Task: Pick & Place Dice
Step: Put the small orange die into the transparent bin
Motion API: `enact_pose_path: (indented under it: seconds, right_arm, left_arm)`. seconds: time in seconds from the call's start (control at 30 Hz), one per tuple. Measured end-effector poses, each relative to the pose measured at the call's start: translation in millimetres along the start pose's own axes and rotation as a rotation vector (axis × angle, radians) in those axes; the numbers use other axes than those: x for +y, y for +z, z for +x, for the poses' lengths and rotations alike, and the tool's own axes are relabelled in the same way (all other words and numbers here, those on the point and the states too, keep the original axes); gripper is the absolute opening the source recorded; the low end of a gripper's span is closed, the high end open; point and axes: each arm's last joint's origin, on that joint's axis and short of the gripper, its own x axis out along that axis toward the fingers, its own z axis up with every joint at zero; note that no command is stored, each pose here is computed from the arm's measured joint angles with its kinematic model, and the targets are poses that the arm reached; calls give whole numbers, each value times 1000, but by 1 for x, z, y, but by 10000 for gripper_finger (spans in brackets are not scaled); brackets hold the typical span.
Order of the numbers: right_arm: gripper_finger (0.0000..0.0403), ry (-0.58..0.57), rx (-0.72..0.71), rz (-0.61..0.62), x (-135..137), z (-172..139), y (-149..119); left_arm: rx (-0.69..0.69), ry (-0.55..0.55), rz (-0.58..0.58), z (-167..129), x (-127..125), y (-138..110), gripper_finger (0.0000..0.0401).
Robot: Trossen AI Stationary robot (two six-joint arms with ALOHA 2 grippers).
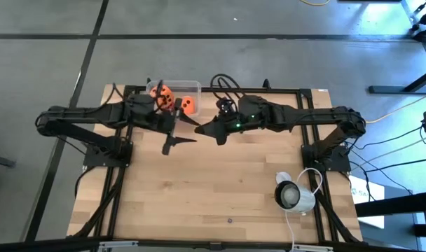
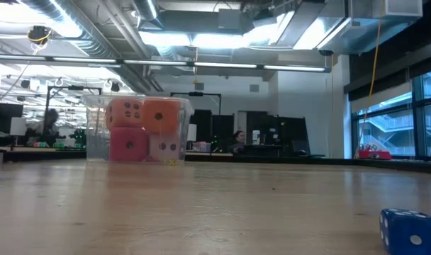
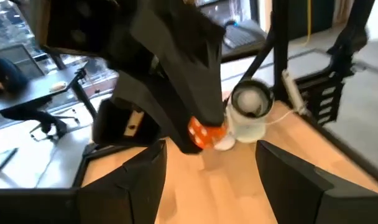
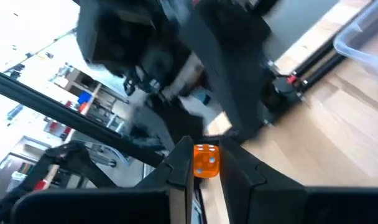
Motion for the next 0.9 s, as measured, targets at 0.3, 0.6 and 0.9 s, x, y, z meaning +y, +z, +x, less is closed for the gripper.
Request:
enact_pose_path:
  seconds: [0.3,0.6,0.9]
  right_arm:
    - [52,15,-13,-13,1,0,1]
    - [52,34,-28,-23,3,0,3]
    - [52,41,-31,-25,4,0,3]
  left_arm:
    - [-62,147,64,9,-10,12,240]
    - [-66,142,61,10,-12,13,235]
    - [-64,153,78,10,-12,13,124]
